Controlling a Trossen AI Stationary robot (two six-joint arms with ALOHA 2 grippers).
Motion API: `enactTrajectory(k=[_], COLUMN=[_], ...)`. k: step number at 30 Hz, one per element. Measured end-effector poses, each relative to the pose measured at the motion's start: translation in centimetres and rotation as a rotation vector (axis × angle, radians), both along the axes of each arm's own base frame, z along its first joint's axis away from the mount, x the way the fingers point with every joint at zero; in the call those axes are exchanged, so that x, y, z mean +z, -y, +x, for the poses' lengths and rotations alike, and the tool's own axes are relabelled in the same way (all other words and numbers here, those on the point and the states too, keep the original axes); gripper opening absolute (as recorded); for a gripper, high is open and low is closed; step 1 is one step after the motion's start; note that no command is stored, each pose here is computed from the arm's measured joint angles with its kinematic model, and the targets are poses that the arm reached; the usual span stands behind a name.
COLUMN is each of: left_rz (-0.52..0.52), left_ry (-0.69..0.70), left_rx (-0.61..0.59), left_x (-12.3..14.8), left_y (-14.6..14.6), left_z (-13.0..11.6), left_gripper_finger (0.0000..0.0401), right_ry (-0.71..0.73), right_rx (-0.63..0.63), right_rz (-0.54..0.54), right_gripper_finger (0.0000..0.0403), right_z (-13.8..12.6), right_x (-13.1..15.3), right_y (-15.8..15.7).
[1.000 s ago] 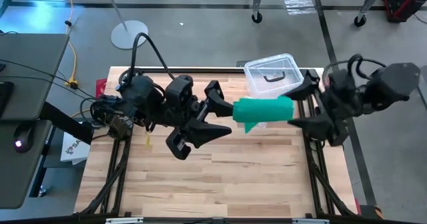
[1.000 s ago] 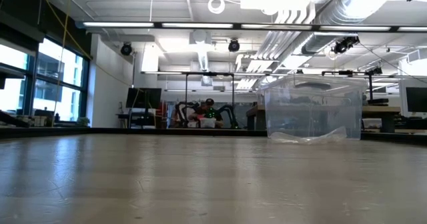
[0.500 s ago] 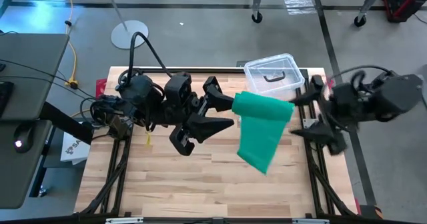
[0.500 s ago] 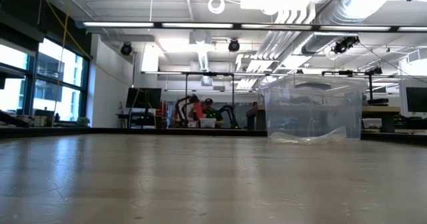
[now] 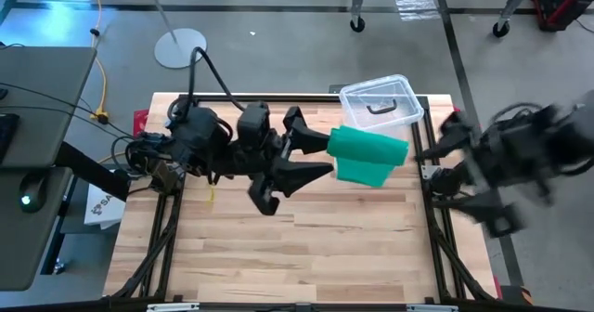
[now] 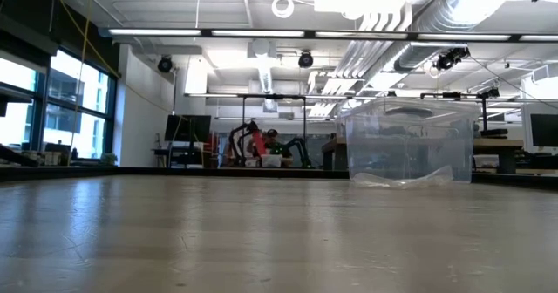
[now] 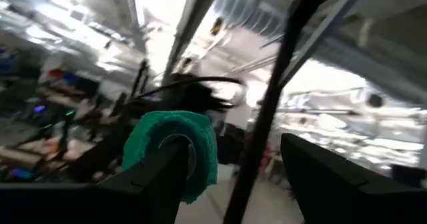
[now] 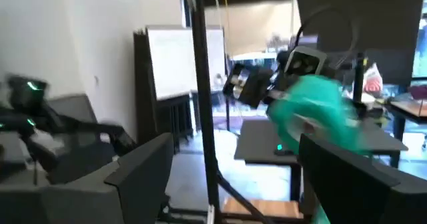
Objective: Roll bandage
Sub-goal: Roll the green bandage
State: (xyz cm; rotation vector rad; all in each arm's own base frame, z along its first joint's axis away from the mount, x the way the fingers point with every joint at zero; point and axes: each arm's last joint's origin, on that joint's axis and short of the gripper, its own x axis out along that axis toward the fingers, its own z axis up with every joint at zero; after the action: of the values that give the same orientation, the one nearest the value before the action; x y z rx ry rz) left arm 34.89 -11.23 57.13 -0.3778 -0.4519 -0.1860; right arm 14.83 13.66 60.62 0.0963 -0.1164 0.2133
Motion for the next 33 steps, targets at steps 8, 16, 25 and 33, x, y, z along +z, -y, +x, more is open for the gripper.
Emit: enactTrajectory(k=[8, 16, 25, 33], left_rz=[0.003, 0.002, -0.071, -0.095], left_ry=[-0.040, -0.045, -0.026, -0.020], left_rx=[0.020, 0.013, -0.053, -0.090], left_x=[-0.3, -0.4, 0.4, 0.7], left_y=[0.0, 0.2, -0.2, -0.3], left_z=[0.2, 0.1, -0.9, -1.2], left_gripper_finger=[0.0231, 0.0231, 0.0231, 0.0231], right_ry=[-0.036, -0.042, -0.048, -0.025], right_rx=[-0.101, -0.166, -0.207, -0.229], right_rz=[-0.001, -0.057, -0.140, -0.188], right_gripper_finger=[0.0317, 0.0317, 0.0316, 0.0316], right_z=[2.0, 1.7, 0.7, 1.5], right_x=[-0.7, -0.7, -0.8, -0.8], right_y=[0.2, 0.3, -0.5, -1.1])
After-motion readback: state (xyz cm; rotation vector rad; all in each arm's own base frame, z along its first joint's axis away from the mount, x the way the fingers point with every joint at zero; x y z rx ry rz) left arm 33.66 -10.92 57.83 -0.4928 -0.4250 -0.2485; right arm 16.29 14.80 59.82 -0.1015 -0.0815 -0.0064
